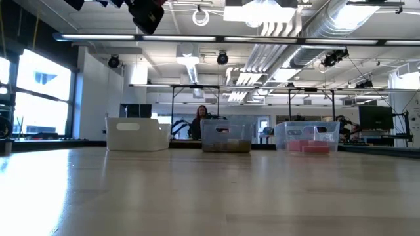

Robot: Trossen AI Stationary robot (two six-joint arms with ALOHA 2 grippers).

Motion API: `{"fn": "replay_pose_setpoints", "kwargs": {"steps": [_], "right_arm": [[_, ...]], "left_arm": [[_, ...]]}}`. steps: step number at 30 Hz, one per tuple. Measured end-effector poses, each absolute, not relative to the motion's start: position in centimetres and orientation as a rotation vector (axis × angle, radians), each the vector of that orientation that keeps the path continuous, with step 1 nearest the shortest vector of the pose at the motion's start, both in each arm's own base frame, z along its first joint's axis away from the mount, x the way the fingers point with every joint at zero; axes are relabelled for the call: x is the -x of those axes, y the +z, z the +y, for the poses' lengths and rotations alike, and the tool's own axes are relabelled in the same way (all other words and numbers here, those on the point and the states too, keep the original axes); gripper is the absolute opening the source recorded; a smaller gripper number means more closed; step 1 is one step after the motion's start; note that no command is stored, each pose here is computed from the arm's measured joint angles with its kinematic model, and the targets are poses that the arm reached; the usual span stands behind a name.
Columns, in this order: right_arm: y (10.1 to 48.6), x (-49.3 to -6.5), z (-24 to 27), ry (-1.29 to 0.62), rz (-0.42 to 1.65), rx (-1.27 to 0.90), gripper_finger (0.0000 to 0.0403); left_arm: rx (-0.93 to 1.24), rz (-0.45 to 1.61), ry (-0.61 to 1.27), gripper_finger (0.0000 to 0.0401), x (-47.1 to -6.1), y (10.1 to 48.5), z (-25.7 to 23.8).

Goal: Sort & place blocks by color
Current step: Put the orange block into the transparent bin

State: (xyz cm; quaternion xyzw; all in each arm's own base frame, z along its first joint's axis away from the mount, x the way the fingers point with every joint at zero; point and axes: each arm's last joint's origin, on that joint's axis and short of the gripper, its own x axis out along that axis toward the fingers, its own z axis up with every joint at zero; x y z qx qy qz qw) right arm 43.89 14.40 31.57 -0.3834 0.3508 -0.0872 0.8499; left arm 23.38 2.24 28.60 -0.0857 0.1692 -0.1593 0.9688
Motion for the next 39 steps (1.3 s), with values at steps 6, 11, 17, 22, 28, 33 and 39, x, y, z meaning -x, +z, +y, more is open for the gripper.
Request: {"fn": "replay_pose_setpoints", "kwargs": {"steps": [6, 11, 17, 22, 28, 33, 39], "right_arm": [[31.0, -43.4, 14.0, -0.203, 0.807, 0.759, 0.0109], [30.6, -43.0, 13.3, -0.228, 0.87, 0.717, 0.0109], [30.0, -42.7, 11.3, -0.3, 0.958, 0.63, 0.0109], [29.7, -42.6, 9.3, -0.368, 1.025, 0.551, 0.0109], [29.3, -42.4, 6.2, -0.441, 1.112, 0.421, 0.0109], [29.0, -41.9, 3.6, -0.529, 1.181, 0.345, 0.0109], [28.8, -41.1, 0.9, -0.616, 1.275, 0.234, 0.0109]], "left_arm": [[0.148, 0.336, -0.307, 0.0225, -23.3, 28.6, 2.7], [0.145, 0.334, -0.288, 0.0225, -23.3, 28.6, 3.0], [0.115, 0.381, -0.148, 0.0225, -23.2, 28.1, 3.5], [0.013, 0.483, -0.009, 0.0225, -22.8, 27.2, 3.9], [-0.022, 0.577, 0.096, 0.0225, -22.4, 26.5, 4.1], [-0.021, 0.594, 0.099, 0.0225, -22.3, 26.4, 4.1], [-0.018, 0.616, 0.097, 0.0225, -22.2, 26.2, 4.1]]}}
